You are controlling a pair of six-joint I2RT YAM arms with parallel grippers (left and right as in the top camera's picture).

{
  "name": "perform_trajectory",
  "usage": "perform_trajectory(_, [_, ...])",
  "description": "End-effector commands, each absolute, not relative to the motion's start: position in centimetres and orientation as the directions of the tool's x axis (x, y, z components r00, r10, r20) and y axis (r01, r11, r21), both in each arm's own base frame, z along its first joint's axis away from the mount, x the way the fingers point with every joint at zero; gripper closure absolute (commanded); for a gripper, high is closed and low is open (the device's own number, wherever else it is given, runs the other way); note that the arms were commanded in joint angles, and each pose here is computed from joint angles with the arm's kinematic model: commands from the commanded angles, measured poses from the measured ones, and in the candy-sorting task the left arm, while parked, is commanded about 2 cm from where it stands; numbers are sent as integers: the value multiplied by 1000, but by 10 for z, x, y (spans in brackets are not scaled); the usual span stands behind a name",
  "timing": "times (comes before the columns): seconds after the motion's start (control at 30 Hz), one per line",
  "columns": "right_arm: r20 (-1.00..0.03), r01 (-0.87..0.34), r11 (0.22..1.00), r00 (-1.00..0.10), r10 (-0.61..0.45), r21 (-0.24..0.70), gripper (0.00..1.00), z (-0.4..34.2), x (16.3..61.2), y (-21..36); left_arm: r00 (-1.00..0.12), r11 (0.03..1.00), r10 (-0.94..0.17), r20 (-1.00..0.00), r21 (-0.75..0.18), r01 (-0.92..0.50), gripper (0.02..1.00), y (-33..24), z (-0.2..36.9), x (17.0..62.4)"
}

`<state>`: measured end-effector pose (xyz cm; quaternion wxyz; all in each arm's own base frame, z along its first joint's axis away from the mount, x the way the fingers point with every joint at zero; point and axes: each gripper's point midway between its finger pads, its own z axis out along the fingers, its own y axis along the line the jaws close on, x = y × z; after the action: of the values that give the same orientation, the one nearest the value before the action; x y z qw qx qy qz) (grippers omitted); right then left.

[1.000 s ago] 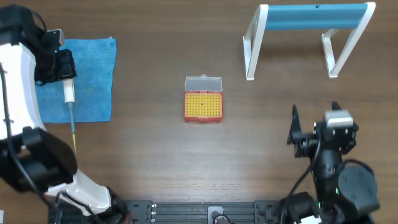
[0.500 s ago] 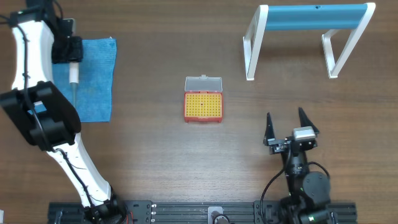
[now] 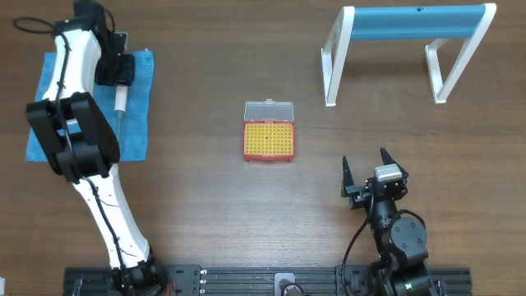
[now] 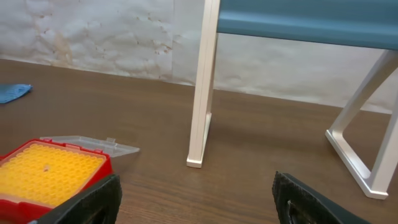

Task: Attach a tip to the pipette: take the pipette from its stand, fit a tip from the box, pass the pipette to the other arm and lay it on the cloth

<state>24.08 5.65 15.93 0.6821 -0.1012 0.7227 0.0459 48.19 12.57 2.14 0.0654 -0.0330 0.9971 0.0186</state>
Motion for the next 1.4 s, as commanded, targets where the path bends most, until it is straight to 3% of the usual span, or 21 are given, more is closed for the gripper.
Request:
perform_trajectory(0.03, [-997,-234,972,-52,-48,-35,198,160,240,62,-994,997,-55,-97,42,-59,991,130,6,481])
perform_trajectory(0.1, [-997,-252,967,-52,-49,-34,198,160,239,65,-994,997,-55,-96,42,-59,930,130,6,480])
perform_trajectory(0.13, [-998,-252,967,-51,-48,-34,198,160,239,65,-994,997,-55,-94,42,-59,820,129,6,480])
perform_trajectory(0.27, [-997,-252,967,-52,-49,-34,198,159,239,65,-996,998,-53,-71,37,-56,614,127,7,475])
perform_trajectory(0.3, [-997,-252,967,-52,-49,-34,198,159,239,65,-996,998,-53,-66,36,-56,485,127,9,474])
perform_trajectory(0.43, [-997,-252,967,-58,-51,-35,194,158,239,65,-996,998,-53,-71,38,-56,130,128,31,476])
perform_trajectory(0.5, [-996,-253,967,-74,-56,-35,198,154,239,65,-994,998,-53,-93,41,-57,20,129,56,481])
perform_trajectory(0.67, [-996,-253,967,-75,-56,-35,198,154,238,65,-972,997,-55,-230,33,-65,20,125,125,488])
perform_trajectory(0.83, [-996,-253,967,-75,-56,-35,198,154,238,65,-878,996,-64,-474,19,-83,20,110,250,470])
perform_trajectory(0.97, [-996,-253,967,-75,-56,-35,198,154,238,65,-737,996,-30,-675,41,-77,20,96,355,431])
perform_trajectory(1.1, [-996,-253,967,-75,-56,-35,198,154,238,65,-596,991,8,-803,85,-102,20,85,434,375])
perform_trajectory(1.23, [-996,-253,967,-75,-56,-35,198,154,238,65,-482,988,37,-875,105,-115,18,73,482,329])
perform_trajectory(1.4, [-996,-253,967,-75,-56,-35,198,154,238,65,-386,985,62,-920,120,-127,20,62,515,287])
